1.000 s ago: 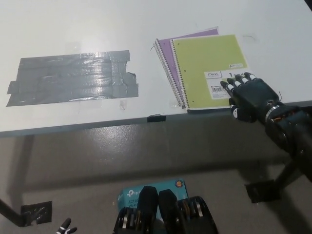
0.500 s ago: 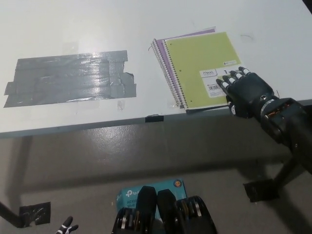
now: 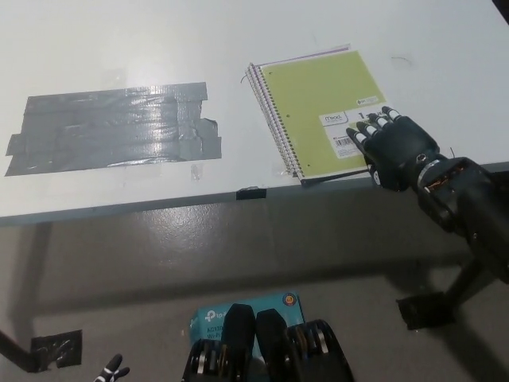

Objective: The robot uses its right hand to align two notebooks stacked together until they are fully overlapped

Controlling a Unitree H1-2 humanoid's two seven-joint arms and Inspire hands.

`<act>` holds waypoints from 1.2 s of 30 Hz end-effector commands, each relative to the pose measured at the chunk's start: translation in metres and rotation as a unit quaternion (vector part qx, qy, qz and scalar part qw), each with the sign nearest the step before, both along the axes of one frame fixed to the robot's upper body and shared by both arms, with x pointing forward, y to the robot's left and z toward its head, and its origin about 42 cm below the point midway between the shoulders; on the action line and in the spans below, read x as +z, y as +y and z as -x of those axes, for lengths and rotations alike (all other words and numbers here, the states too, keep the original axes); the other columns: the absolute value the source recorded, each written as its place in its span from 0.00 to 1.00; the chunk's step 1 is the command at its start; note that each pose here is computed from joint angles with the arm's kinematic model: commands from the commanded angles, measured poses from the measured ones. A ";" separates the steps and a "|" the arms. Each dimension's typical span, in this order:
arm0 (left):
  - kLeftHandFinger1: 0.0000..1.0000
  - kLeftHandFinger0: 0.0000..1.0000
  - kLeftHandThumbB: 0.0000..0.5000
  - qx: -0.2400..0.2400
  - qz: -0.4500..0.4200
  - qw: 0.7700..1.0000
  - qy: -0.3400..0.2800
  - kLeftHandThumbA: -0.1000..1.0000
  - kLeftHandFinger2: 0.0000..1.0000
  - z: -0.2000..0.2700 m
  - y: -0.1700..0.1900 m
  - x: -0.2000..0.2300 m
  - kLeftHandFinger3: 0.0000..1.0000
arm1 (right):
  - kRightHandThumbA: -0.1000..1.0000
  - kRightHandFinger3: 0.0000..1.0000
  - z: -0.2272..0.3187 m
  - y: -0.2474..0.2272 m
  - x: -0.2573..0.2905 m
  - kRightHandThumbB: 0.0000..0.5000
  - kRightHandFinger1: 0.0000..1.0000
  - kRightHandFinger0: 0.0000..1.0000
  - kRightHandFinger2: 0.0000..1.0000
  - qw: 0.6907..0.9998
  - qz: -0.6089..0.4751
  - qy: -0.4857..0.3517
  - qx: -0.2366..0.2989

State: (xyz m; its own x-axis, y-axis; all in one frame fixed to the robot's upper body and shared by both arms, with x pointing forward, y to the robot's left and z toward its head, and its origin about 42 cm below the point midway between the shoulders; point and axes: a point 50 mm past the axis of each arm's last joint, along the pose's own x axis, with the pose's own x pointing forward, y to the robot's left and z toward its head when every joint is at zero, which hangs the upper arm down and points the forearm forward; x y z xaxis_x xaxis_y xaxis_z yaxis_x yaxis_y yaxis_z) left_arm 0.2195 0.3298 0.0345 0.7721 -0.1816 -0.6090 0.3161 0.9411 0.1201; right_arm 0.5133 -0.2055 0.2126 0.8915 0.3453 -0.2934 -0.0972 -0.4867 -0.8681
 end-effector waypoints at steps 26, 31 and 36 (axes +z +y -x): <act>0.60 0.49 1.00 -0.017 -0.008 0.999 -0.028 1.00 0.71 -0.001 0.002 0.012 1.00 | 1.00 1.00 -0.012 0.025 0.025 0.81 1.00 1.00 1.00 0.999 0.011 -0.003 -0.031; 0.58 0.47 1.00 -0.026 -0.013 0.999 -0.034 1.00 0.68 -0.002 0.002 0.011 1.00 | 1.00 1.00 -0.012 0.023 0.027 0.82 1.00 1.00 1.00 0.999 0.006 -0.003 -0.041; 0.57 0.49 1.00 -0.029 -0.017 0.999 -0.037 1.00 0.69 -0.003 0.001 0.011 1.00 | 1.00 1.00 -0.013 0.022 0.029 0.82 1.00 1.00 1.00 0.999 0.004 -0.004 -0.052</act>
State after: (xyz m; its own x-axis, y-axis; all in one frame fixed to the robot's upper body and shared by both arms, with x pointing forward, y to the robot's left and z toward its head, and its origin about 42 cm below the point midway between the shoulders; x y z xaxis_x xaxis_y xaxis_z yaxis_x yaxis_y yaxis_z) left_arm 0.2209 0.3268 0.0377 0.7835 -0.1911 -0.5912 0.3307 0.9339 0.1363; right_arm 0.5188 -0.1888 0.2224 0.9117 0.2718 -0.3080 -0.1497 -0.4784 -0.8653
